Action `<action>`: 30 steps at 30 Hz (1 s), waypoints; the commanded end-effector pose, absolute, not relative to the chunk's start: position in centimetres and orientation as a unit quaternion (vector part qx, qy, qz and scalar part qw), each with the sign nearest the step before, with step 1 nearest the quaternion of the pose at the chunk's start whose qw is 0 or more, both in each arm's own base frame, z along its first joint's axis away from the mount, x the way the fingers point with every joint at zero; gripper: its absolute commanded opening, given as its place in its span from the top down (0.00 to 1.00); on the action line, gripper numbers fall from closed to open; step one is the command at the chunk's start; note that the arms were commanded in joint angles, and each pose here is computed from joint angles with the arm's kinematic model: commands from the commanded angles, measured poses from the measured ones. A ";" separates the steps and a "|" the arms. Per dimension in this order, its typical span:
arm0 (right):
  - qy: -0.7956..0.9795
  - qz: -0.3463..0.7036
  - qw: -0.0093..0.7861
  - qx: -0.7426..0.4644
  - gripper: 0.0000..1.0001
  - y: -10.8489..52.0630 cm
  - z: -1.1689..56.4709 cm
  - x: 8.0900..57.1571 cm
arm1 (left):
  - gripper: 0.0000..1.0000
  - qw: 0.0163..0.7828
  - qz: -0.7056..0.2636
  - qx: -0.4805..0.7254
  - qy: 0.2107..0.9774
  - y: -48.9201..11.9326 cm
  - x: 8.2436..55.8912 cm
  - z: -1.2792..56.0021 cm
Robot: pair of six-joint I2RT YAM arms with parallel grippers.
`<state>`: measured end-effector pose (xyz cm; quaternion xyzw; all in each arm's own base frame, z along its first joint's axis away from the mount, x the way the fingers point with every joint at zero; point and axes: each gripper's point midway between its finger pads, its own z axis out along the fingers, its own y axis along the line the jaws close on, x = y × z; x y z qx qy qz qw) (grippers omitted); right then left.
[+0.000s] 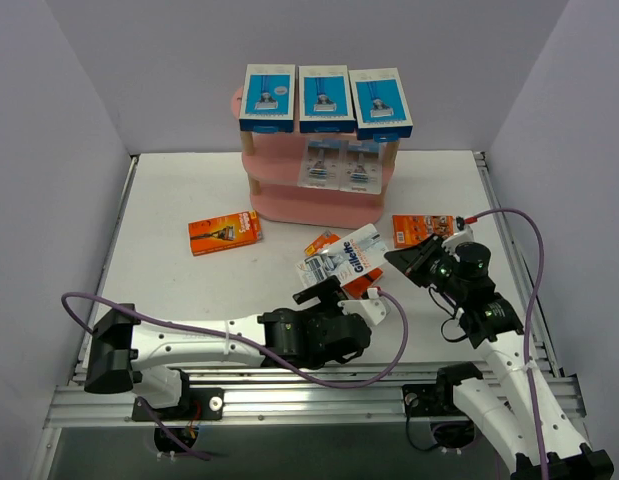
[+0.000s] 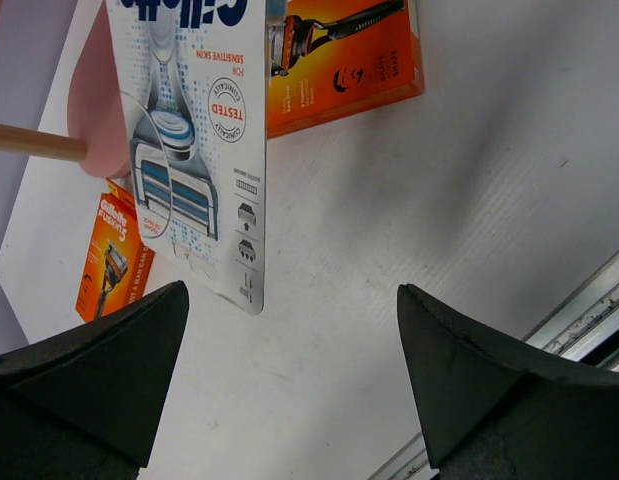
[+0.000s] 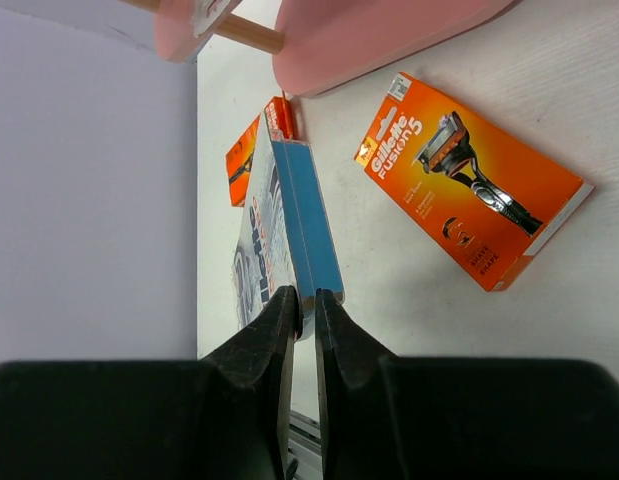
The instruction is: Place and organize the shaving razors onto the shelf
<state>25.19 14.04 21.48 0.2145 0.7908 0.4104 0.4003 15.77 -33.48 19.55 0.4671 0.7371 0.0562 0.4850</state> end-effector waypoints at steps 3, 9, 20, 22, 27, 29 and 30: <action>0.771 0.440 0.418 0.192 1.00 14.6 24.0 24.2 | 0.02 0.506 0.047 0.429 0.747 -34.2 18.7 20.7; 0.772 0.448 0.412 0.182 1.00 14.9 23.9 23.5 | 0.37 0.502 0.065 0.413 0.757 -34.1 20.5 20.1; 0.776 0.444 0.408 0.186 1.00 14.9 23.3 23.9 | 0.85 0.489 0.091 0.413 0.763 -33.3 20.6 19.5; 0.775 0.444 0.408 0.188 1.00 14.9 23.5 24.1 | 0.93 0.483 0.087 0.409 0.769 -32.9 20.4 19.4; 0.778 0.439 0.406 0.193 0.87 14.9 23.2 24.7 | 0.98 0.467 0.052 0.406 0.783 -32.4 19.2 19.3; 0.780 0.434 0.405 0.199 0.78 14.8 22.9 25.0 | 0.98 0.464 0.034 0.404 0.788 -32.0 18.7 19.6; 0.780 0.433 0.406 0.200 0.74 14.8 23.0 25.0 | 0.98 0.456 0.023 0.406 0.792 -31.9 18.3 19.5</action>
